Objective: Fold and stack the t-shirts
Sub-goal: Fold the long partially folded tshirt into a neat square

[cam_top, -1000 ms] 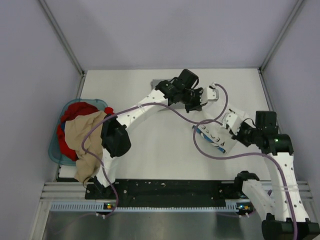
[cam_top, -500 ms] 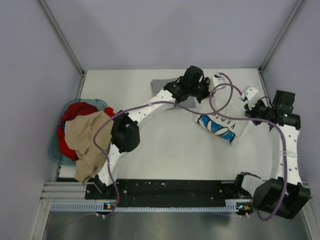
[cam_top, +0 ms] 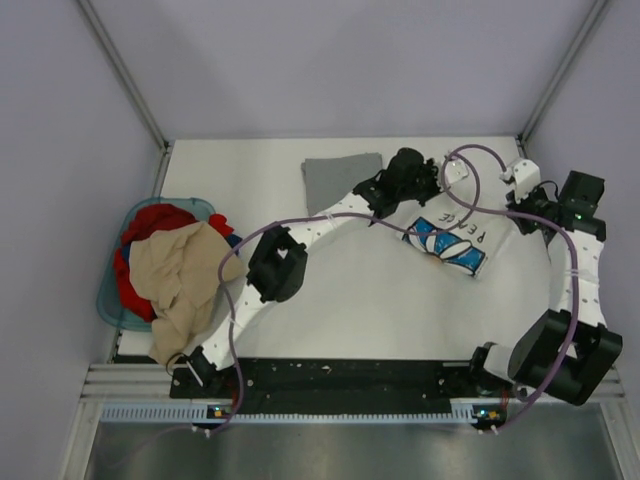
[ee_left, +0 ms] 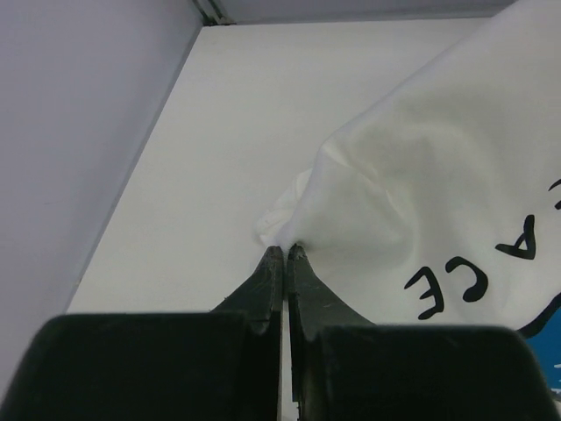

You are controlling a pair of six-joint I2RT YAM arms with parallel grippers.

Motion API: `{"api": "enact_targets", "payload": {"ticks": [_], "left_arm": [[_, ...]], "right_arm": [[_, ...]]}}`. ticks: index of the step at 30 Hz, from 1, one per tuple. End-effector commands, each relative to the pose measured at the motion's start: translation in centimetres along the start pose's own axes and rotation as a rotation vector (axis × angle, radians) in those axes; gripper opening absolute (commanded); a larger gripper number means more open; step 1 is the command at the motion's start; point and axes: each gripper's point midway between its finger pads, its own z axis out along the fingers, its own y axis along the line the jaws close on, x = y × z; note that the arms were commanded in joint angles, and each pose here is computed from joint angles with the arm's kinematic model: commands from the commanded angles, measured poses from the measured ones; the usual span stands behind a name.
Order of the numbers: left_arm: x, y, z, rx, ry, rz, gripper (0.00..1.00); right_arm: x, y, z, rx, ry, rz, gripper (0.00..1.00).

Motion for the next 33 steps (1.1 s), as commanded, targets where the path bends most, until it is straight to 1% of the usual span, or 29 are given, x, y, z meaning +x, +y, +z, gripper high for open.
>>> {"api": "enact_targets", "payload": {"ticks": [1, 6, 9, 12, 19, 21, 22, 23, 24, 25, 26, 27, 28, 31, 32, 33], "left_arm": [[-4.1, 1.5, 1.4, -0.128, -0.146, 0.023, 0.0], [-3.0, 2.7, 2.4, -0.239, -0.154, 0.025, 0.0], [-1.8, 2.7, 3.1, -0.261, -0.145, 0.028, 0.0], [-0.9, 2.9, 3.5, -0.289, -0.134, 0.046, 0.0], [0.1, 3.5, 4.0, -0.336, -0.14, 0.094, 0.0], [0.0, 3.7, 4.1, -0.35, -0.146, 0.097, 0.0], [0.0, 4.0, 4.1, -0.363, -0.15, 0.097, 0.0], [-0.2, 4.4, 4.0, -0.38, -0.159, 0.1, 0.16], [-0.6, 4.8, 3.9, -0.397, -0.168, 0.104, 0.35], [-0.5, 5.3, 3.8, -0.415, -0.169, 0.109, 0.51], [-0.9, 5.9, 3.5, -0.43, -0.173, 0.112, 0.64], [-1.1, 6.4, 3.3, -0.44, -0.166, 0.115, 0.7], [-1.6, 6.9, 2.9, -0.443, -0.161, 0.116, 0.73], [-2.2, 8.5, 1.3, -0.451, -0.116, 0.101, 0.76], [-2.6, 8.7, 0.7, -0.425, -0.092, 0.083, 0.76], [-2.5, 8.2, 0.3, -0.368, -0.061, 0.05, 0.76]], "right_arm": [[-1.0, -3.8, 0.9, 0.116, -0.057, -0.014, 0.0], [0.3, -6.4, 2.1, 0.217, -0.024, 0.021, 0.0], [1.4, -6.5, 3.0, 0.214, 0.005, 0.037, 0.0], [2.6, -7.2, 3.5, 0.262, 0.03, 0.059, 0.0], [3.0, -9.2, 3.8, 0.359, 0.033, 0.114, 0.0], [3.2, -9.6, 4.0, 0.378, 0.032, 0.131, 0.09], [3.4, -9.9, 4.2, 0.398, 0.032, 0.147, 0.17], [3.3, -10.5, 4.2, 0.428, 0.027, 0.163, 0.27], [3.4, -11.0, 4.4, 0.453, 0.024, 0.188, 0.35], [3.5, -11.3, 4.7, 0.476, 0.027, 0.229, 0.46], [2.7, -12.3, 4.9, 0.51, 0.004, 0.251, 0.55], [2.5, -12.9, 5.1, 0.525, 0.01, 0.291, 0.62], [2.7, -13.2, 5.2, 0.532, 0.032, 0.34, 0.64], [1.6, -14.9, 4.3, 0.599, 0.043, 0.584, 0.64], [0.3, -14.6, 4.0, 0.573, 0.018, 0.682, 0.62], [-1.1, -13.4, 4.0, 0.508, -0.012, 0.775, 0.6]]}}
